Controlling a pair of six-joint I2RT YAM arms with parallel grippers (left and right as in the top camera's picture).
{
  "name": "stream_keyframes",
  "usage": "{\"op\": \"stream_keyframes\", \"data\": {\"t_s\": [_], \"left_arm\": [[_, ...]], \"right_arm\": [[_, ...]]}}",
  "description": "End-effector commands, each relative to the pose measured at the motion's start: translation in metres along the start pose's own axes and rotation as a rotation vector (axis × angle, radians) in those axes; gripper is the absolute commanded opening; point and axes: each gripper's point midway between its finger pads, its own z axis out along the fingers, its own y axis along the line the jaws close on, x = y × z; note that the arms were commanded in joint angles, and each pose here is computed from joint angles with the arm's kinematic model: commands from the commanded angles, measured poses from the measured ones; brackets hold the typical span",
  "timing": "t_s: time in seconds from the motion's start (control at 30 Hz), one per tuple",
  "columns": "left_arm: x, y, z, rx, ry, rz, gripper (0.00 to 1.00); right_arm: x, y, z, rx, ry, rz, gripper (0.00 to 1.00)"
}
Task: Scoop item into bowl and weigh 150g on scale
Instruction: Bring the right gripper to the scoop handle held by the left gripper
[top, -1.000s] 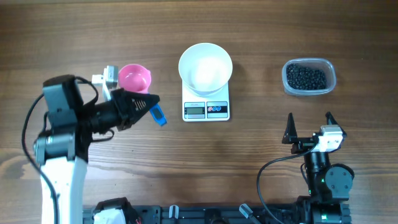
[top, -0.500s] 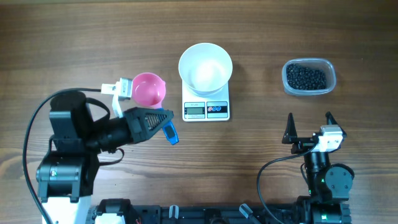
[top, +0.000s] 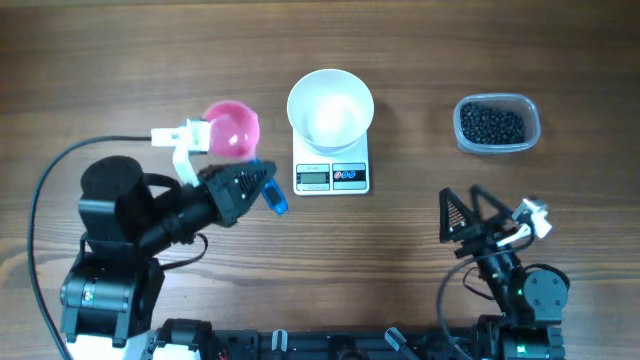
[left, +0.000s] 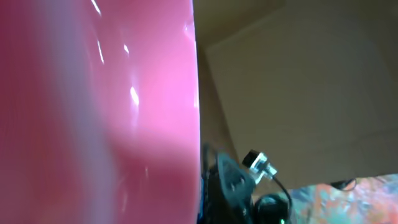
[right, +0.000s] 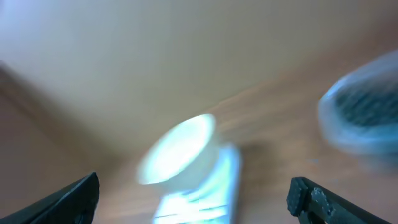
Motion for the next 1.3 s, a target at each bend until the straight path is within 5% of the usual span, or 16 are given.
{"op": "stream_keyframes", "data": {"t_s": [0.0, 0.13, 0.27, 0.5, 0.67, 0.83, 0.97, 1.27], "left_arm": [[-0.024, -0.024, -0.005, 0.065, -0.097, 0.009, 0.04], [-0.034, -0.034, -0.007, 0.105, -0.135, -0.020, 0.04], [-0.043, -0.028, -0.008, 0.078, -0.181, -0.118, 0.04], [-0.050, -0.036, -0.009, 0.107, -0.211, -0.150, 0.04], [-0.041, -0.039, -0.004, 0.112, -0.173, -0.156, 0.04], [-0.040, -0.040, -0.003, 0.114, -0.170, -0.153, 0.04], [-0.047, -0.047, -0.005, 0.136, -0.200, -0.125, 0.04], [-0.075, -0.067, -0.013, 0.226, -0.310, -0.185, 0.04]], "right_arm": [[0.009, 0.046, -0.006, -0.201, 0.145, 0.541, 1.00], [-0.025, 0.106, -0.027, -0.472, 0.073, 0.387, 1.00], [-0.052, 0.140, -0.041, -0.540, 0.045, 0.397, 1.00], [-0.086, 0.177, -0.036, -0.401, 0.097, 0.281, 0.99], [-0.108, 0.176, -0.009, -0.135, 0.238, 0.201, 1.00], [-0.100, 0.170, 0.012, -0.011, 0.466, 0.230, 1.00], [-0.075, 0.192, 0.023, -0.194, 0.716, 0.394, 0.98], [-0.048, 0.246, 0.045, -0.338, 0.808, 0.381, 0.97]]}}
